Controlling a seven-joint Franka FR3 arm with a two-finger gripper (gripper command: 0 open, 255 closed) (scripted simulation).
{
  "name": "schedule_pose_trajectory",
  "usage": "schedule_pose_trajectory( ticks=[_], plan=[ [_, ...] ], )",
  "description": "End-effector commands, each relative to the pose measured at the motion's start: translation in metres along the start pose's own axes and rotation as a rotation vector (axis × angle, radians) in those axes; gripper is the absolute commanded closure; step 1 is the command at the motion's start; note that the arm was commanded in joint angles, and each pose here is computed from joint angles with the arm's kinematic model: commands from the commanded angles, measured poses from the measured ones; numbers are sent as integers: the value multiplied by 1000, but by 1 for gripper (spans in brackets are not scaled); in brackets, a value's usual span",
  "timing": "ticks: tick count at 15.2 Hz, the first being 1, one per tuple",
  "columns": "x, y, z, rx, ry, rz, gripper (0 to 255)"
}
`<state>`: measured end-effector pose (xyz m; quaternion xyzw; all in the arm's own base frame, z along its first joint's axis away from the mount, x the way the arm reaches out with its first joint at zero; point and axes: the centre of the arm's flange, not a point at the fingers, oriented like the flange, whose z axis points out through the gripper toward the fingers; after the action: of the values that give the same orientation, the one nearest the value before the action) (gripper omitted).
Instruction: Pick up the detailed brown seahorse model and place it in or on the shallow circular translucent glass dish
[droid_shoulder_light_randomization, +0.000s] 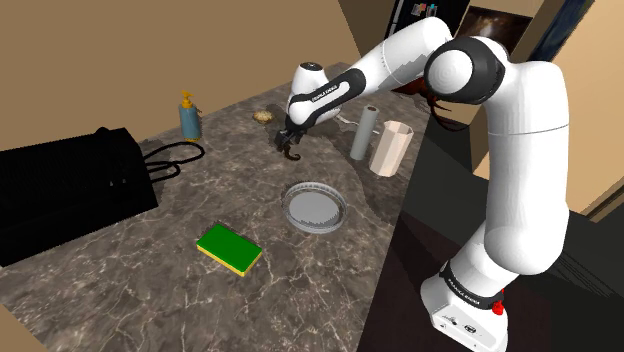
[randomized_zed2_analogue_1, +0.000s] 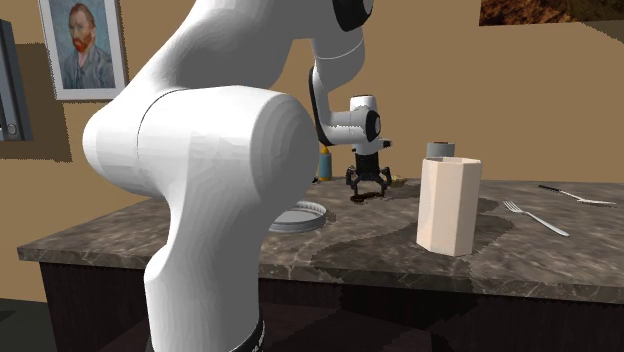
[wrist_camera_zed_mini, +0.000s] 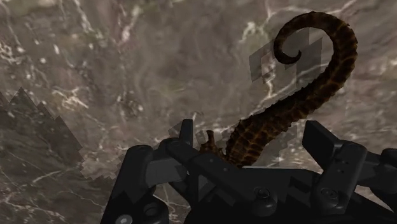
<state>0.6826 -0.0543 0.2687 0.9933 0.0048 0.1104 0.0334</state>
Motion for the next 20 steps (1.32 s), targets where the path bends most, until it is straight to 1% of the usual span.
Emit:
schedule_pose_trajectory(
  ticks=[1,2,3,12,20],
  plan=[
    [0,0,0,0,0,0,0],
    [0,0,0,0,0,0,0],
    [0,0,0,0,0,0,255],
    [0,0,0,0,0,0,255],
    [9,3,-41,0,0,0,255]
  ],
)
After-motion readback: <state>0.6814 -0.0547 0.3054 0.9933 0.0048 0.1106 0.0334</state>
